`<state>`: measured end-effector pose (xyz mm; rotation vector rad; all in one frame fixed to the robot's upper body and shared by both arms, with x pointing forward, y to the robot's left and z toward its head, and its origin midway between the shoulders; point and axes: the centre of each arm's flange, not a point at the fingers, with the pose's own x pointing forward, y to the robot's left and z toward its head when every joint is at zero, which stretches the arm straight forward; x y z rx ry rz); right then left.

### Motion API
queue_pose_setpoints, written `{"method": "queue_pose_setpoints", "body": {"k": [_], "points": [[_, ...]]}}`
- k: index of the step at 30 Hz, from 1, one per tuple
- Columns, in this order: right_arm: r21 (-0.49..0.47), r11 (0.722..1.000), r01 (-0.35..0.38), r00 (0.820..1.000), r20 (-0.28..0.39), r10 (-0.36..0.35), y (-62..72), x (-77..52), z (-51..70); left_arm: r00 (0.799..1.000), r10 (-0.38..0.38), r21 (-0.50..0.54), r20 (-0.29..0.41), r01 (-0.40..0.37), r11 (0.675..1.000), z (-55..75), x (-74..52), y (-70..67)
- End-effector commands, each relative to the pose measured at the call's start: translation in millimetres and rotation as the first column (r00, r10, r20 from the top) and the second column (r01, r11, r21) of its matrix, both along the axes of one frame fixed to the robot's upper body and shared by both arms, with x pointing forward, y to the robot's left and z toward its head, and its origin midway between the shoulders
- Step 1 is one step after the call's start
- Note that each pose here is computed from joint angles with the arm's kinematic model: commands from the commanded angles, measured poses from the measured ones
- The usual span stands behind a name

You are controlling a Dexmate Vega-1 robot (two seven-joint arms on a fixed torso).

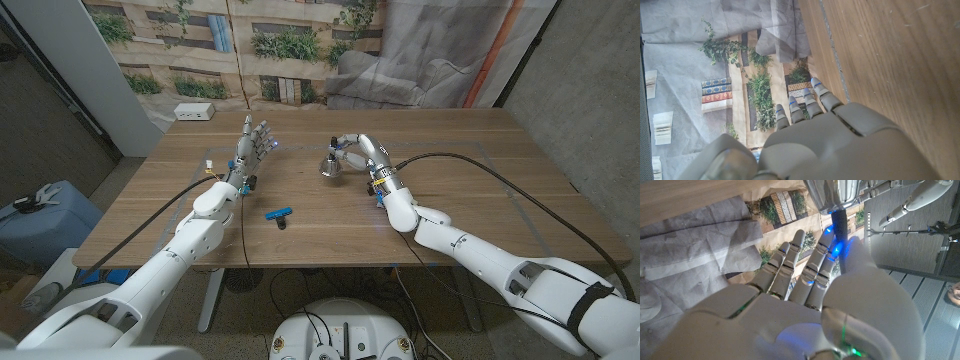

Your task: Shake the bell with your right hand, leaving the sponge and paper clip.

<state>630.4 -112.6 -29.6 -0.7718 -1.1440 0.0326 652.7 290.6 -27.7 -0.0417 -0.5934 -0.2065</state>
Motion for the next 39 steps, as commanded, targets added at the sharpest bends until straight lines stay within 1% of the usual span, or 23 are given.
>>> {"method": "queue_pose_setpoints", "body": {"k": [1,8,17,19,22,24,33,35,39], "points": [[-0.025,0.998,0.050,0.996,0.071,-0.048,-5.5,-4.7,8.4,1.000,0.000,0.000,0.000,0.000,1.000,0.0,0.0,0.1],[-0.031,0.997,0.068,0.992,0.110,-0.064,-4.9,-6.9,9.4,1.000,0.000,0.000,0.000,0.000,1.000,0.0,0.0,0.2],[-0.080,0.993,0.082,0.984,0.168,-0.067,-1.8,-7.9,12.4,1.000,0.000,0.000,0.000,0.000,1.000,0.0,0.0,0.2],[-0.090,0.992,0.087,0.978,0.195,-0.068,-0.3,-7.7,12.6,1.000,0.000,0.000,0.000,0.000,1.000,0.0,0.0,0.2],[-0.094,0.991,0.091,0.973,0.218,-0.069,1.3,-7.7,12.9,1.000,0.000,0.000,0.000,0.000,1.000,0.0,0.0,0.2],[-0.102,0.989,0.103,0.964,0.254,-0.074,4.0,-8.1,13.2,1.000,0.000,0.000,0.000,0.000,1.000,0.0,0.0,0.2],[-0.105,0.989,0.108,0.957,0.280,-0.074,9.0,-6.1,15.2,1.000,0.000,0.000,0.000,0.000,1.000,0.0,0.0,0.2],[-0.114,0.987,0.114,0.953,0.294,-0.077,9.8,-5.5,15.2,1.000,0.000,0.000,0.000,0.000,1.000,0.0,0.0,0.2],[-0.126,0.985,0.117,0.952,0.295,-0.076,10.2,-5.0,15.3,1.000,0.000,0.000,0.000,0.000,1.000,0.0,0.0,0.3]]}}
